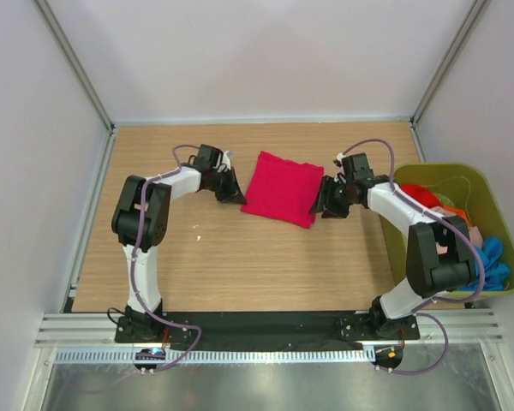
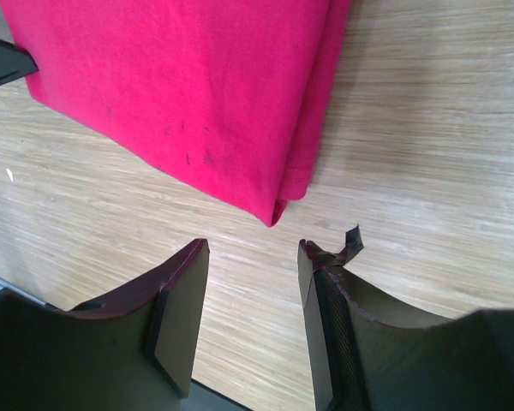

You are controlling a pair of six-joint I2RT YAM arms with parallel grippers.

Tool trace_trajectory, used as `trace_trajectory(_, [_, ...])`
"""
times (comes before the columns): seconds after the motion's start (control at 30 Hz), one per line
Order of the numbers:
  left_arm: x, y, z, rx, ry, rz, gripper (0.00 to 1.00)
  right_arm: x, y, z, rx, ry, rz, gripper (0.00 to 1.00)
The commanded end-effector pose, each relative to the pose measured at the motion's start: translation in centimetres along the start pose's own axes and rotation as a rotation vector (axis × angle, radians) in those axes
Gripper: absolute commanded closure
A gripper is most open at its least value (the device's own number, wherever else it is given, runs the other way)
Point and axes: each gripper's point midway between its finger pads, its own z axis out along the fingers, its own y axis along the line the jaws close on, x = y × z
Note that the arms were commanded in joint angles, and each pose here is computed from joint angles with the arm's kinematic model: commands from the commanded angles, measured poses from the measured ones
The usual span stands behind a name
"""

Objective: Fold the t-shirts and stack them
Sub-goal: Fold the tshirt

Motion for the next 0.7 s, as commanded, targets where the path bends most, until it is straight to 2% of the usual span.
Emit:
trace_trajectory(0.0, [0.0,-0.6,-1.1,-0.004,-0.028,-0.012,1.00,-2.0,1.6,-2.6,-0.011,-0.077,-0.044,0.47])
trace_trajectory(0.27, [2.9,-0.5,-4.6,-0.042,-0.053,-0.042,1.00,-2.3,1.7,-3.6,-0.003,-0.098,-0.050,0.47])
trace_trajectory(0.37, [2.8,-1.2,-5.5,-0.030,-0.077,-0.030,1.00,-2.1,1.9,-3.6,-0.016,-0.096,-0.048,0.47])
trace_trajectory(0.5, [4.7,0.1,-5.9,-0.123,-0.006,-0.095,1.00,-2.1,2.0,-3.9,-0.020,-0.101,-0.050,0.47])
trace_trajectory(0.67, [7.7,2.5,-6.5,-0.222,0.016,-0.165,0.98,-2.7,2.8,-3.5,-0.063,-0.097,-0.083,0.44])
